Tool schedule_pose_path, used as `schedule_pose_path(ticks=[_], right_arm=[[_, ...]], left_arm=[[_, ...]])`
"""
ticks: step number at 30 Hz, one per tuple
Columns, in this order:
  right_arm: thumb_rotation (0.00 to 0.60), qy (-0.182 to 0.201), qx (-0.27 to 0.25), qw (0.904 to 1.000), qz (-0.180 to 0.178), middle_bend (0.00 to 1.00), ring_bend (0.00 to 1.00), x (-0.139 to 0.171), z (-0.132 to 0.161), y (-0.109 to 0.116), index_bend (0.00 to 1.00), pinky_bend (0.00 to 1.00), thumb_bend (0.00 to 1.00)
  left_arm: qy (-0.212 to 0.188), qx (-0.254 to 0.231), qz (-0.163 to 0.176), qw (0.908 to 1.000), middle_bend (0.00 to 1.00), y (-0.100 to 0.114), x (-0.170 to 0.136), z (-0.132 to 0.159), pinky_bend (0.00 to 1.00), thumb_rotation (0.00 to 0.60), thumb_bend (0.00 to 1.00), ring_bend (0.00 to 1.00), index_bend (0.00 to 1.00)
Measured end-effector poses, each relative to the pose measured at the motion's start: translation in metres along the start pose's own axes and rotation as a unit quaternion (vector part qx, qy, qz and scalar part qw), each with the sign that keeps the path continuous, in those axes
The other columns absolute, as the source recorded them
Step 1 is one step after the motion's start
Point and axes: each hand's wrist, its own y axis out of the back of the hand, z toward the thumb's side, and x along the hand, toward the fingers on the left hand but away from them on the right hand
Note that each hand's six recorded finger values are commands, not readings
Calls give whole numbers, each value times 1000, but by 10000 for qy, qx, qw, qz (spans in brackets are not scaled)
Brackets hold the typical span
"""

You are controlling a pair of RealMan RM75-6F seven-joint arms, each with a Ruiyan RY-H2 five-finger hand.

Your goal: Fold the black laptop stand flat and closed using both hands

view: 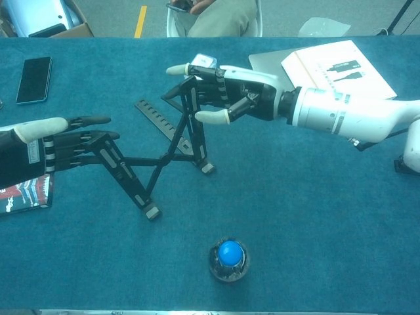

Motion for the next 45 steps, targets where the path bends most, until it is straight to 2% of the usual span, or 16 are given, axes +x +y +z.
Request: schedule_pose_path(ticks=[18,25,41,45], right_arm=[[600,-222,-297,9992,150,217,40,7,-25,-15,60,94,298],[600,-260,-629,9973,289,217,40,15,-30,-19,60,102,298],[600,-287,-918,9950,266,188,40,43,-32,-14,19,232,299],[600,-335,-993,9941,288,181,40,49,-35,-15,8,240,298]], left_arm=[[-9,11,5,10000,113,-1,0,-1,56,383,250,49,45],[-9,12,10,10000,113,0,-1,-1,56,384,251,49,45],[30,2,-33,10000,113,-1,4,-3,56,384,251,49,45],[38,-1,-46,10000,113,-1,5,-2,56,383,251,49,45]])
